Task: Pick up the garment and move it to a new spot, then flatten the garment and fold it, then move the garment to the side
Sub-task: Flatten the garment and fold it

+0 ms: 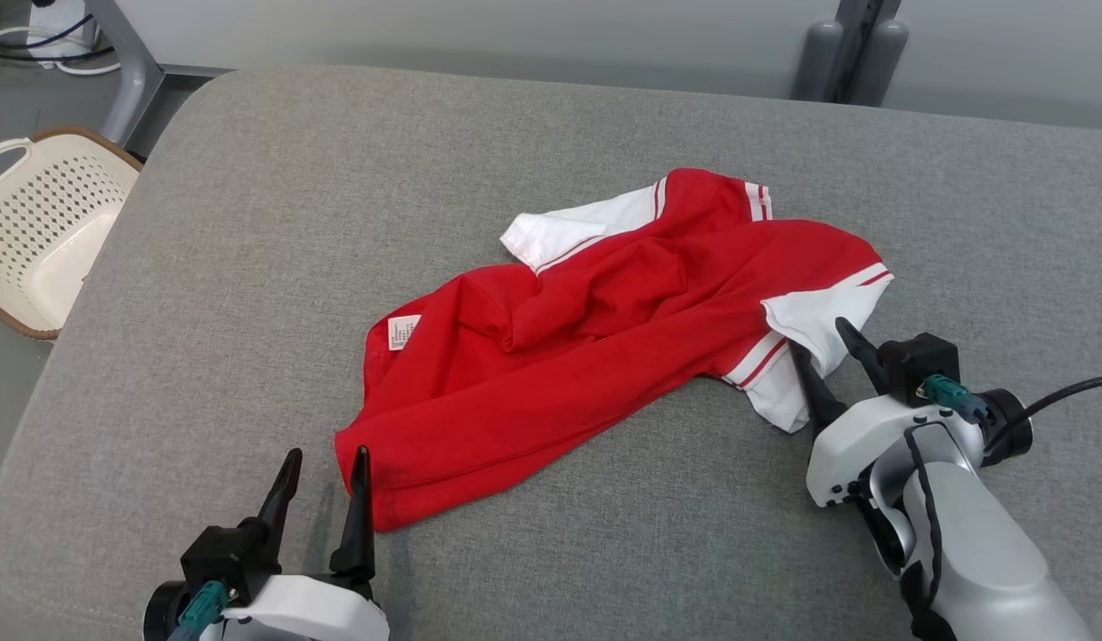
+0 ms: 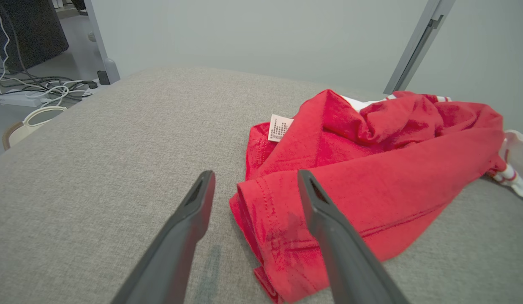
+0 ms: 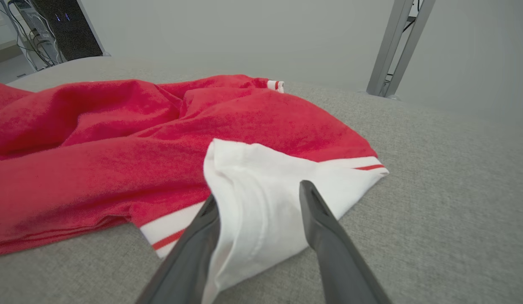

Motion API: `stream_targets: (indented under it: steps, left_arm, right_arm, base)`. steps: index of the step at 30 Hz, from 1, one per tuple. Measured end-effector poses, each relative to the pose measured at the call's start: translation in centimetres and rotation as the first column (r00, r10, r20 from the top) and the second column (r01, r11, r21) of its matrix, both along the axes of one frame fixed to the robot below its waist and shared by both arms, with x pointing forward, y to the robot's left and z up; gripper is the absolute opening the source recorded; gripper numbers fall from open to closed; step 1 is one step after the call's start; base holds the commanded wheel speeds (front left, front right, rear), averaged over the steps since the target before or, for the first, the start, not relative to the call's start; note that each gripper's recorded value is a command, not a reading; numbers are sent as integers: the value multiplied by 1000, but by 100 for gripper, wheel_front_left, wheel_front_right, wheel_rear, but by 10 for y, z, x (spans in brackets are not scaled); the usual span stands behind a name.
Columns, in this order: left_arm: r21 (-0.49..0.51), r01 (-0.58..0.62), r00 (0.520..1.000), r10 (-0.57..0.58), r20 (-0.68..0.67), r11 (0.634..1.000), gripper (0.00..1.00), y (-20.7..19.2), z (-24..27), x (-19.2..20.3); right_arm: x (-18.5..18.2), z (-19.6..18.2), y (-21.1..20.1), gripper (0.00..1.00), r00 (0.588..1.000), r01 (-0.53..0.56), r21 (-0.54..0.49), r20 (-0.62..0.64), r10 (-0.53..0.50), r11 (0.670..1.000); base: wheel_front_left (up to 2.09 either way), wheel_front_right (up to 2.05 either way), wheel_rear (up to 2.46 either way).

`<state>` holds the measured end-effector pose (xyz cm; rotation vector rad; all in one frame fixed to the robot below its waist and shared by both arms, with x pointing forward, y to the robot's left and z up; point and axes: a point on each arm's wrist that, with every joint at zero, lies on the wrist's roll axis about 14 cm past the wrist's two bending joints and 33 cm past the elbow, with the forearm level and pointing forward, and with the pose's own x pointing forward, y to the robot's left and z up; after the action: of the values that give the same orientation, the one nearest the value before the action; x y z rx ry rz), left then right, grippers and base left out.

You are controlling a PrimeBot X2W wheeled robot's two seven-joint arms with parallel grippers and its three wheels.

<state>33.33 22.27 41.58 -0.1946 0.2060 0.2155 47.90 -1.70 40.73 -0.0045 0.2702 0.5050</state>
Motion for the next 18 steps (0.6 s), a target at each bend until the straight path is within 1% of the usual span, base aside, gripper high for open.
stream_targets:
  steps: [1, 3, 7, 10, 12, 17, 18]
  left_arm:
    - [1, 1, 1000, -1, -1, 1000, 100, 0, 0, 1]
    - [0, 7, 1000, -7, 3, 1000, 100, -2, 1, 3]
    - [-2, 22, 1000, -22, 18, 1000, 100, -6, 4, 8]
    - [-1, 42, 999, -42, 30, 999, 100, -11, 7, 11]
    - [-3, 57, 998, -57, 35, 998, 100, -15, 8, 12]
    - [-2, 106, 993, -106, 50, 994, 100, -30, 11, 18]
    - [-1, 119, 992, -119, 50, 993, 100, -34, 11, 19]
  right_arm:
    - [1, 0, -2, 43, 1000, 6, -3, 1, -6, 1000]
    - [3, -1, -9, 0, 1000, 30, -3, -5, -30, 1000]
    - [7, 7, -28, 0, 994, 105, 36, 3, -105, 994]
    - [1, 11, -50, 0, 983, 182, 80, -1, -183, 980]
    - [-10, 5, -70, 0, 969, 249, 99, -31, -247, 964]
    - [-38, 1, -118, 0, 919, 395, 149, -75, -388, 907]
    - [-45, -1, -126, 34, 908, 419, 154, -85, -411, 895]
  base:
    - [0, 0, 0]
    - [0, 0, 0]
    - [0, 0, 0]
    - [0, 0, 0]
    - [0, 0, 0]
    - [0, 0, 0]
    - [0, 0, 0]
